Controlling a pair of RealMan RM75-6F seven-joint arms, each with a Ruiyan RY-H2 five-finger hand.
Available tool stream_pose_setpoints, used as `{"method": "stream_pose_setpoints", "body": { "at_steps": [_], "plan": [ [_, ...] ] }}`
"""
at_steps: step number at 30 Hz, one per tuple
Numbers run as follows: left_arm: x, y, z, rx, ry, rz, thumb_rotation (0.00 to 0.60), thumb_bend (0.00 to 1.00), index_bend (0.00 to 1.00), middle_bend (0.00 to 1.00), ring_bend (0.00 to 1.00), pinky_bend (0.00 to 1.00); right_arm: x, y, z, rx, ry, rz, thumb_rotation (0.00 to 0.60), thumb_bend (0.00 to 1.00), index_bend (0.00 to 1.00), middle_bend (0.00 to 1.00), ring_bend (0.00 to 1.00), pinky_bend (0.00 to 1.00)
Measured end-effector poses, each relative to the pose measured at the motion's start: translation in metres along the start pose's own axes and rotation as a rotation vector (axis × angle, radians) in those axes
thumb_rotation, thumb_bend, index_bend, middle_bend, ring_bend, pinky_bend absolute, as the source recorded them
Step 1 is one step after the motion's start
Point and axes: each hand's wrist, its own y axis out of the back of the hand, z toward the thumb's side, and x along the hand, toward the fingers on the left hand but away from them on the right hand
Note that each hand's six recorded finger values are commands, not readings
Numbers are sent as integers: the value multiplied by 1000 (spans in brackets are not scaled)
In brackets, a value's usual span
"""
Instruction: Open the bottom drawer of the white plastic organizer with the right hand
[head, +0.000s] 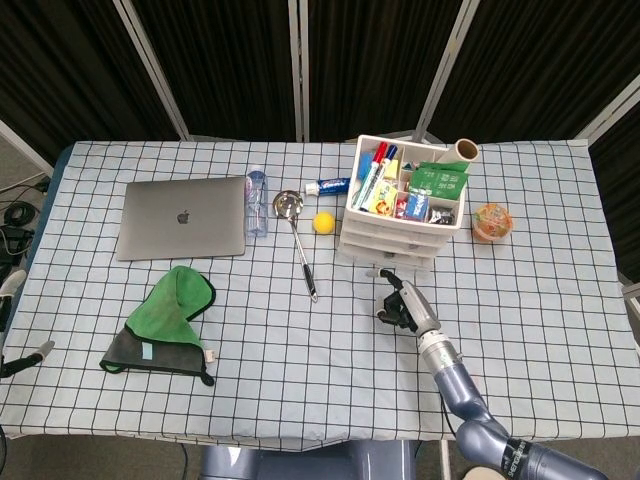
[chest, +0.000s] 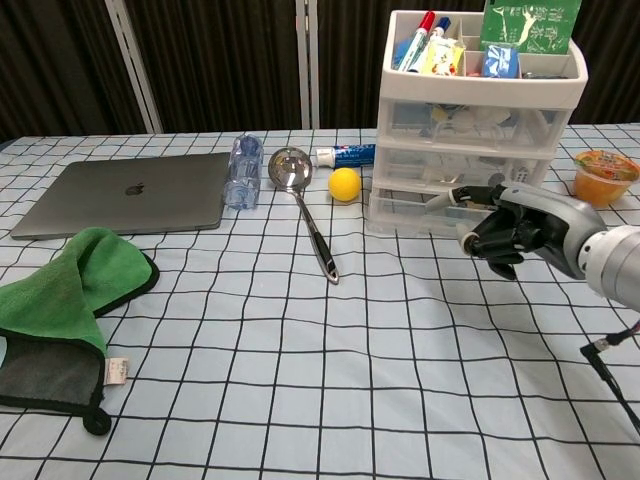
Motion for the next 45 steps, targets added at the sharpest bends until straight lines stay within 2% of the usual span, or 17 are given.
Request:
{"method": "stream_pose_setpoints", "body": {
  "at_steps": [4, 8, 11, 14, 23, 31, 34, 40, 45],
  "plan": [
    [0, 0, 1, -5, -5, -5, 600, 0, 0, 0, 0, 0, -1, 8, 3, 254, 8, -78, 600, 606, 246, 997, 945, 824],
    [0, -1, 1, -11, -9, -18, 600, 0, 0, 0, 0, 0, -5, 19, 3, 491, -16, -170, 600, 606, 243, 997, 945, 824],
    [0, -1, 2, -12, -10, -21, 600, 0, 0, 0, 0, 0, -9, 27, 1, 608, -49, -239, 600, 606, 237, 998, 945, 824],
    [0, -1, 1, -14, -10, -22, 600, 0, 0, 0, 0, 0, -14, 30, -3, 660, -81, -274, 600, 607, 237, 999, 945, 824],
    [0, -2, 2, -17, -12, -35, 600, 0, 0, 0, 0, 0, -20, 31, -17, 660, -161, -262, 600, 606, 260, 1000, 946, 824],
    [0, -3, 2, -16, -14, -37, 600, 0, 0, 0, 0, 0, -23, 30, -24, 664, -183, -253, 600, 606, 315, 1000, 947, 824],
    [0, -3, 2, -16, -14, -38, 600, 0, 0, 0, 0, 0, -24, 28, -26, 659, -189, -247, 600, 607, 372, 1000, 948, 824],
    [0, -3, 2, -17, -13, -39, 600, 0, 0, 0, 0, 0, -23, 24, -26, 649, -178, -248, 600, 610, 585, 1000, 958, 828],
    [0, -3, 2, -17, -15, -39, 600, 0, 0, 0, 0, 0, -21, 19, -20, 634, -147, -251, 600, 612, 635, 1000, 959, 828]
  ]
}}
